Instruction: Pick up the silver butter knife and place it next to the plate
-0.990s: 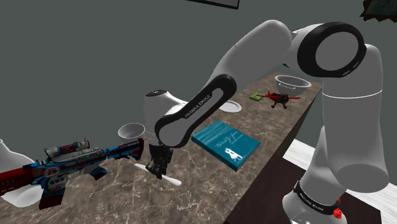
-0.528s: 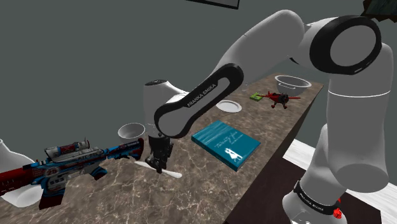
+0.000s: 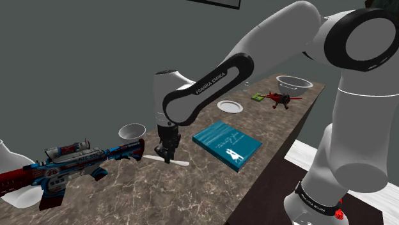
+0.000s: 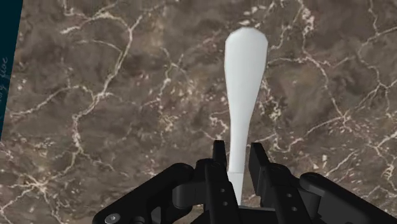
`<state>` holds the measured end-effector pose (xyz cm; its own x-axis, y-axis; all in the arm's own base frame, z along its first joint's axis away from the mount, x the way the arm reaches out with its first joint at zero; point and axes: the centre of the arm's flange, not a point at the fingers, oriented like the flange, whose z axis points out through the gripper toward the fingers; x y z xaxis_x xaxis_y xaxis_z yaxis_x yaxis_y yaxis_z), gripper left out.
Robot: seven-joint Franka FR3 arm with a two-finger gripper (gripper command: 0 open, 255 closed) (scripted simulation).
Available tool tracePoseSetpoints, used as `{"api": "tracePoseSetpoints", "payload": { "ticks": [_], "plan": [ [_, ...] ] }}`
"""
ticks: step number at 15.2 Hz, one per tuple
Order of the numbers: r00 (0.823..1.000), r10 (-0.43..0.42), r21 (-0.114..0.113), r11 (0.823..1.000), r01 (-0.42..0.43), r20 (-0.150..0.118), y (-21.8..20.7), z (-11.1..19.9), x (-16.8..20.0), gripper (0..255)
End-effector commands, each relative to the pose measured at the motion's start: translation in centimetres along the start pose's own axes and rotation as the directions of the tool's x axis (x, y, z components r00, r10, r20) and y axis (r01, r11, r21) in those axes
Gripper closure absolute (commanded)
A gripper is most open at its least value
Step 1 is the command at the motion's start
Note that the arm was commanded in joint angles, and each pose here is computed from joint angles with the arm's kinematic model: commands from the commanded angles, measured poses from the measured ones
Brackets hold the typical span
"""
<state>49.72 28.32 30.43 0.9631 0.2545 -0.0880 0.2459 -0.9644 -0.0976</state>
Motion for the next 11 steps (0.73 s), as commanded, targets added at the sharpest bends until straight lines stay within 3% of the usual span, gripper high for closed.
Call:
{"api": "tracePoseSetpoints", "payload": {
  "ticks": [1, 11],
  "plan": [
    [1.0, -0.001, 0.0, 1.0, 0.001, 0.0, 2.6, -0.3, -0.5, 255],
    [1.0, -0.001, 0.0, 1.0, 0.001, 0.0, 15.6, -1.6, -2.6, 255]
  ]
}}
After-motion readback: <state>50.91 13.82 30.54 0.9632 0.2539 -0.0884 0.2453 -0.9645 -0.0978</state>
